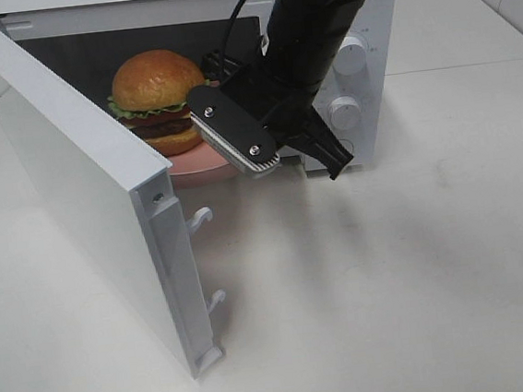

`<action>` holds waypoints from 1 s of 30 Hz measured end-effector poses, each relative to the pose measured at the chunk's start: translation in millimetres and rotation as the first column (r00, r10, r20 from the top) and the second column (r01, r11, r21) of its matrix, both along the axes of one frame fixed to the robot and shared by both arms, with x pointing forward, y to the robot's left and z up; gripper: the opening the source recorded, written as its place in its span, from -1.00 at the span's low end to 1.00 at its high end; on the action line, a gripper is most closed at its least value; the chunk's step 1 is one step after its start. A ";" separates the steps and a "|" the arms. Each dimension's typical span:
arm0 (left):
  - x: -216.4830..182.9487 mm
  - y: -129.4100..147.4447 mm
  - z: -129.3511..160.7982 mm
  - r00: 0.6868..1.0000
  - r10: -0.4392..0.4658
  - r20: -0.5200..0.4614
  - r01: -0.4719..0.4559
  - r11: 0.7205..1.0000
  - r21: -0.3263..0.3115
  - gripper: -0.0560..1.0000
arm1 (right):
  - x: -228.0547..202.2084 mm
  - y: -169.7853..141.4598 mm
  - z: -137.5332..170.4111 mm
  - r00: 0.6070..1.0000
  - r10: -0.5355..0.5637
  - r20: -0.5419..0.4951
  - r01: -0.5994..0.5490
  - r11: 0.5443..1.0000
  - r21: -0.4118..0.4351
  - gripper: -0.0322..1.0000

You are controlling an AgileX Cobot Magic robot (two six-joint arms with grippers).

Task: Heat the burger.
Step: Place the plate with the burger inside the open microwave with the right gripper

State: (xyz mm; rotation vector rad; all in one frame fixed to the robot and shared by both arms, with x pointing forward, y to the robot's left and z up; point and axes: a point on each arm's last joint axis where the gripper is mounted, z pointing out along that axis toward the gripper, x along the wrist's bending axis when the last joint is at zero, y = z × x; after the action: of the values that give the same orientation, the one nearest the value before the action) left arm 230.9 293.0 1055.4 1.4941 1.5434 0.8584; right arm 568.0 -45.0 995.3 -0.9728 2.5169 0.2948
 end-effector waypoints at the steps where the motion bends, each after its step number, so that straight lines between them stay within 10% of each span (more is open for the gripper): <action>1: 0.0 0.0 0.0 1.000 0.000 0.000 0.000 1.000 0.000 0.73 | 0.0 0.0 0.0 1.000 0.000 0.000 0.000 1.000 0.000 -0.84; 30: 0.0 0.0 0.0 1.000 0.000 0.000 0.000 1.000 0.000 0.73 | 57.9 41.0 -18.3 0.995 -0.091 0.028 0.090 0.995 0.050 -0.84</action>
State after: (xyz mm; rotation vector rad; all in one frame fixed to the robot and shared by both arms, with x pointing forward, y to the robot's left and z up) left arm 230.9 293.0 1055.4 1.4941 1.5434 0.8584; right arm 625.8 -4.0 976.9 -0.8356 2.5056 0.3095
